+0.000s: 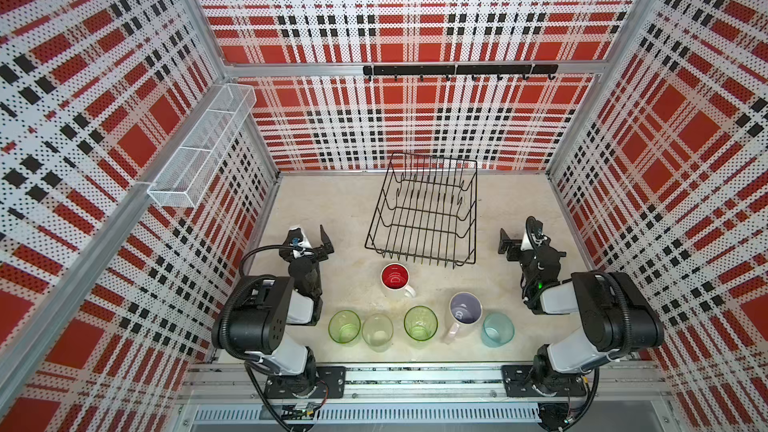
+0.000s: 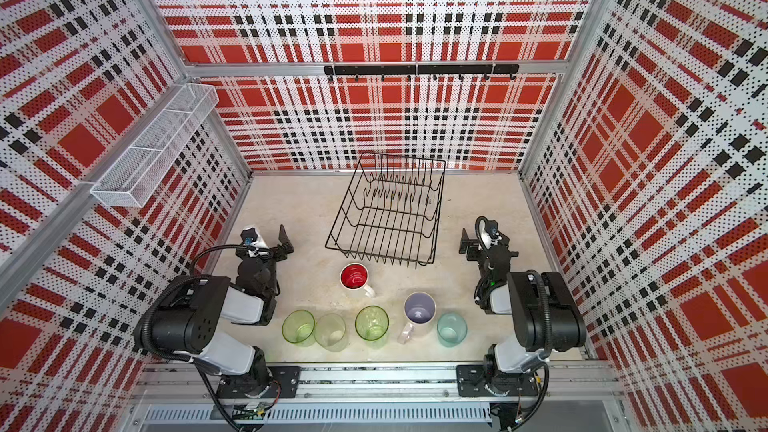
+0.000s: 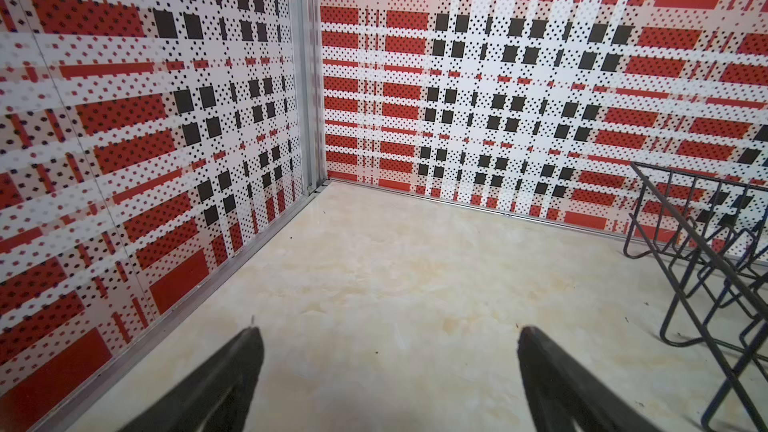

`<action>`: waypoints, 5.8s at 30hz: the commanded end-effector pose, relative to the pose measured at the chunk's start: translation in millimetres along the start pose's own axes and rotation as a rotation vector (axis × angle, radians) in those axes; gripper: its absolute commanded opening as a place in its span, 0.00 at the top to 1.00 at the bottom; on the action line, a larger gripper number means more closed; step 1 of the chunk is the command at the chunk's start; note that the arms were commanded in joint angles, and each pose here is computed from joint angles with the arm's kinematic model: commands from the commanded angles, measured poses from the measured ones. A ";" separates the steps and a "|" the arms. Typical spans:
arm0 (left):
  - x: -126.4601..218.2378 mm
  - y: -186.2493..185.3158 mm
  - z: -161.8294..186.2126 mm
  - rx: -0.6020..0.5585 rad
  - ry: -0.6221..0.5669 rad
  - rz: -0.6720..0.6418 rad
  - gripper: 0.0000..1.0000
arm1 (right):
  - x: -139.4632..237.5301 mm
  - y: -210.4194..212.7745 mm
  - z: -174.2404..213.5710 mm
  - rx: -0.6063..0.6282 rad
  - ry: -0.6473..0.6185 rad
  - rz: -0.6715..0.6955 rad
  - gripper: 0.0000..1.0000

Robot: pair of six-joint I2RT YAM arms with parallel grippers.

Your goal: Load the cups into the dish rack

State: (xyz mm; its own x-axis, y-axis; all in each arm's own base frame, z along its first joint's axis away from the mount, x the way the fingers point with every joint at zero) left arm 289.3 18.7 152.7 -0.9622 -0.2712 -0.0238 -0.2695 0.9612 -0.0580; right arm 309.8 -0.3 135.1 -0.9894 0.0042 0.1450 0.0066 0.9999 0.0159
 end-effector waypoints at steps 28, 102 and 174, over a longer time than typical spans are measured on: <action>0.5 5.3 -8.4 0.027 -0.036 0.012 0.02 | 7.9 -2.3 -13.4 -0.017 -0.062 -0.014 0.00; 15.0 -158.1 -35.4 0.062 0.896 0.445 0.02 | -67.1 127.7 -62.5 0.015 0.930 -0.111 1.00; 74.9 -114.1 -72.3 0.164 0.884 0.498 0.02 | 116.0 295.6 -57.4 -0.182 0.941 -0.441 0.47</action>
State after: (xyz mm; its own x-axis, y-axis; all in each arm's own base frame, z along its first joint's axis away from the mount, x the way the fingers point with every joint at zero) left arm 244.1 -105.9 227.9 -0.6586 0.3401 0.6713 0.1045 0.9247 -0.3660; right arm 202.1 291.5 219.1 -0.3701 -0.4817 0.7944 -0.3145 0.8696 0.3807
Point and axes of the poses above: each gripper's point midway between its finger pads, its own x axis back along the fingers, its own y axis along the line the jaws close on, z = x × y, the point moved 8 cm from there along x, back along the fingers, and after that the axes turned 1 degree about -x, right-handed, at the moved point
